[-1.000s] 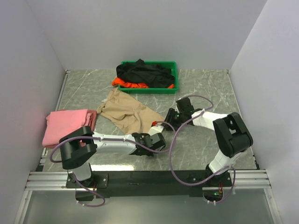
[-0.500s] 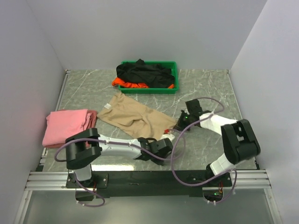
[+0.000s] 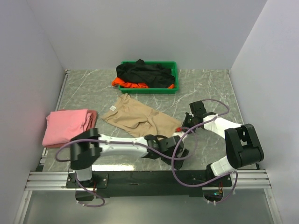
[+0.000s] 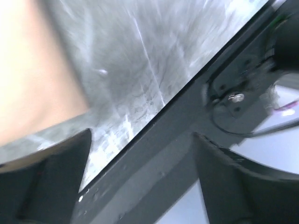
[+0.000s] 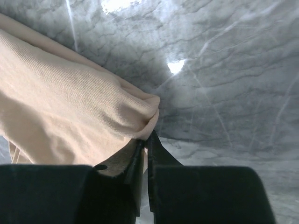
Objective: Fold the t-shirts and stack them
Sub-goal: Fold the tshirt
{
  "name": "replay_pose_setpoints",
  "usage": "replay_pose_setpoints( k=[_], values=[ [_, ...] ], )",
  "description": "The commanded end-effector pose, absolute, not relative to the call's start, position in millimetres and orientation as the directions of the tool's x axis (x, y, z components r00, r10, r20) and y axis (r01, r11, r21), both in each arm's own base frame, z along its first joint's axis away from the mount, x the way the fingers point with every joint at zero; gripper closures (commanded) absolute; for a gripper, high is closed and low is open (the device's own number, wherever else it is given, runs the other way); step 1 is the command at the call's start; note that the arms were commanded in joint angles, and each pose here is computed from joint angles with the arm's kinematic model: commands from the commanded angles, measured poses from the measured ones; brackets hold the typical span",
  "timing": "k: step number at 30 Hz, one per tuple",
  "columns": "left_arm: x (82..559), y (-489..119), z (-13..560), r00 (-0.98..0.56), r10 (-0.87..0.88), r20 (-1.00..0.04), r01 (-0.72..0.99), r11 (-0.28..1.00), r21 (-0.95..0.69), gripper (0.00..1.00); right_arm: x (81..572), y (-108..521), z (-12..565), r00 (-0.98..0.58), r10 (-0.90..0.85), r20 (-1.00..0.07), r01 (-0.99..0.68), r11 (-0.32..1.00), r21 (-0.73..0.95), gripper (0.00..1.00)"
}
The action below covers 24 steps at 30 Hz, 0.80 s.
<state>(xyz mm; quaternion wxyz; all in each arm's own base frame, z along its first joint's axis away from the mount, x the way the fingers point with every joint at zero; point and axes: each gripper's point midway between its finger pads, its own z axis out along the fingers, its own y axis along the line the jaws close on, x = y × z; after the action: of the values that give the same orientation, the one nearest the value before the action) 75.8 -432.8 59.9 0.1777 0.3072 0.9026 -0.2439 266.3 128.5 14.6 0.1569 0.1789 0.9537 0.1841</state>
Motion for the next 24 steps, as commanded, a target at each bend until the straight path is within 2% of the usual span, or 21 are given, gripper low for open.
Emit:
replay_pose_setpoints(
  k=[1, 5, 10, 14, 15, 19, 22, 24],
  values=[
    [118, -414, 118, -0.759, 0.314, -0.571, 0.569, 0.747, -0.344, 0.02, 267, 107, 14, -0.880, 0.394, -0.264, 0.306, 0.897, 0.321, 0.90],
    [168, -361, 108, -0.825, 0.157, -0.542, 0.399, 0.842, -0.363, 0.01, 269, 109, 14, -0.883, 0.389, -0.261, 0.297, 0.896, 0.329, 0.89],
    [244, -305, 111, -0.843, -0.094, -0.529, 0.186, 0.872, -0.452, 0.03, 269, 107, 9, -0.886, 0.389, -0.253, 0.303, 0.898, 0.318, 0.91],
    [259, -314, 115, -0.864, -0.130, -0.487, 0.196, 0.804, -0.562, 0.19, 269, 109, 6, -0.891, 0.384, -0.241, 0.302, 0.899, 0.318, 0.94],
    [262, -318, 113, -0.865, -0.116, -0.489, 0.209, 0.802, -0.560, 0.21, 269, 109, 5, -0.892, 0.384, -0.239, 0.303, 0.899, 0.316, 0.94],
    [271, -316, 88, -0.880, -0.077, -0.468, 0.187, 0.851, -0.491, 0.45, 268, 106, 4, -0.890, 0.384, -0.245, 0.306, 0.902, 0.304, 0.95],
    [272, -317, 70, -0.896, -0.053, -0.442, 0.179, 0.867, -0.466, 0.52, 268, 106, 4, -0.890, 0.385, -0.243, 0.307, 0.902, 0.304, 0.95],
    [274, -316, 63, -0.900, -0.046, -0.434, 0.169, 0.880, -0.444, 0.54, 266, 107, 3, -0.894, 0.380, -0.238, 0.302, 0.902, 0.307, 0.96]
  ],
)
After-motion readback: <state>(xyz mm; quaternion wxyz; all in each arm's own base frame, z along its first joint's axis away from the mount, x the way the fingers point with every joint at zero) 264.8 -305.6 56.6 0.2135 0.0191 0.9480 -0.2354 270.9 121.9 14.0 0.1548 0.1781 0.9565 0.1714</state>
